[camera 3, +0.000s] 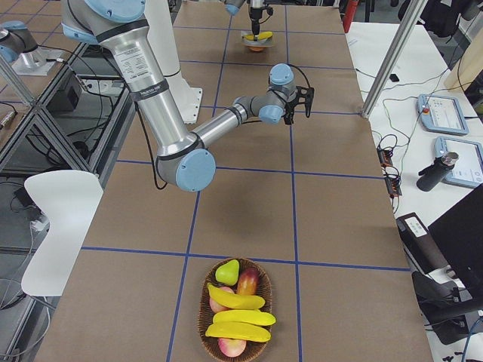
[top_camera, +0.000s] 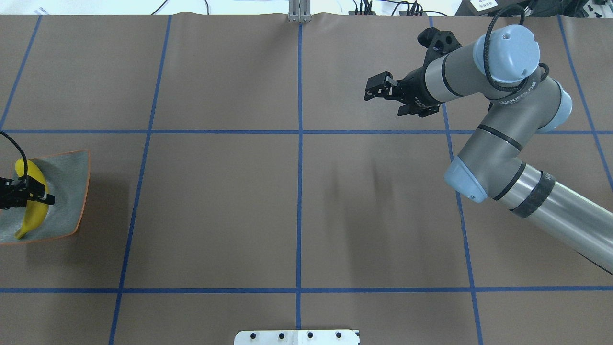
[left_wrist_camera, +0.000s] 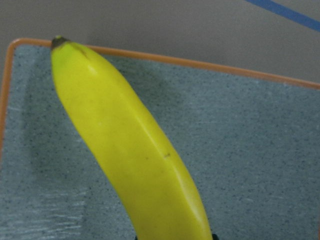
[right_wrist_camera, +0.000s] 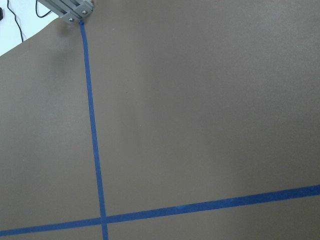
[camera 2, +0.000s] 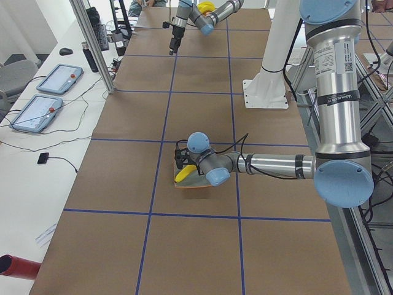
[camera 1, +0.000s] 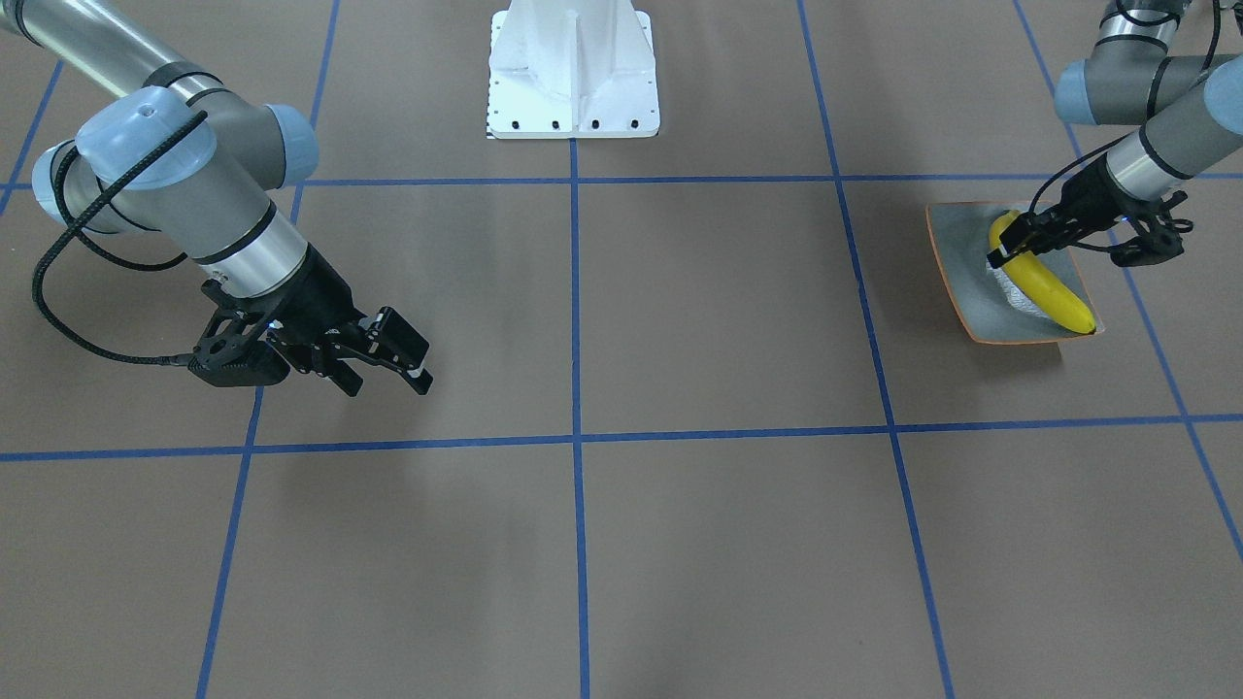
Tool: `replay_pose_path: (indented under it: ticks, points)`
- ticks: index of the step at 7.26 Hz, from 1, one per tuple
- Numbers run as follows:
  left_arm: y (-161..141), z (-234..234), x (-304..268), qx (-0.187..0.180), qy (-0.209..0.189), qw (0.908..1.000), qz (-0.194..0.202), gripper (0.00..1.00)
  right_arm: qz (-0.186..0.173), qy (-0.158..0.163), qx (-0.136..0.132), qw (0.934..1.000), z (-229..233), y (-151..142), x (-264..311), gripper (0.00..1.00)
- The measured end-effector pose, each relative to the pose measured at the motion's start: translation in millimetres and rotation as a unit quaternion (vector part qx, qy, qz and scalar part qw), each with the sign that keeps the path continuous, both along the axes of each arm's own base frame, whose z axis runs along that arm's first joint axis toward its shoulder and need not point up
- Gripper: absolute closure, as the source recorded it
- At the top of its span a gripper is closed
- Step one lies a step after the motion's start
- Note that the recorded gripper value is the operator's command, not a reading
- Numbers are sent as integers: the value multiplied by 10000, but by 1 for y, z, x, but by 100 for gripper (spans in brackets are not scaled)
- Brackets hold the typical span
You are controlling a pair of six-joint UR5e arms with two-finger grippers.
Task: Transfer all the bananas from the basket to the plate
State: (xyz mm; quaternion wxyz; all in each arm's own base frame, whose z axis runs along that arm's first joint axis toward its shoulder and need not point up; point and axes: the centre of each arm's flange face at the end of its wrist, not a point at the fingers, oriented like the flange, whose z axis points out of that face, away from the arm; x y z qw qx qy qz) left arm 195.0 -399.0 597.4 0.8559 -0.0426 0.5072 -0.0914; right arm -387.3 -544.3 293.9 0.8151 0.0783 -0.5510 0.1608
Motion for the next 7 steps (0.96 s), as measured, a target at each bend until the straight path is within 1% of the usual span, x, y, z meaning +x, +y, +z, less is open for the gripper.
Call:
replay_pose_path:
  ticks: [2, 4, 5, 6, 7]
  points:
    - [-4, -13, -10, 98, 70, 9999, -64, 0, -5, -7, -2, 10000, -1, 1, -1, 0]
    - [-10, -42, -31, 222, 336, 9991, -162, 0, 10, 6, -3, 10000, 2, 3, 2, 0]
    - [-16, -62, -49, 351, 500, 9977, -288, 0, 21, 60, -33, 10000, 16, 6, 12, 0]
    - [-23, -81, -60, 502, 612, 9961, -391, 0, 24, 182, -53, 9998, 38, 7, 30, 0]
    - [-33, -99, -61, 632, 693, 9946, -433, 0, -9, 416, -12, 9991, 73, 6, 56, 0]
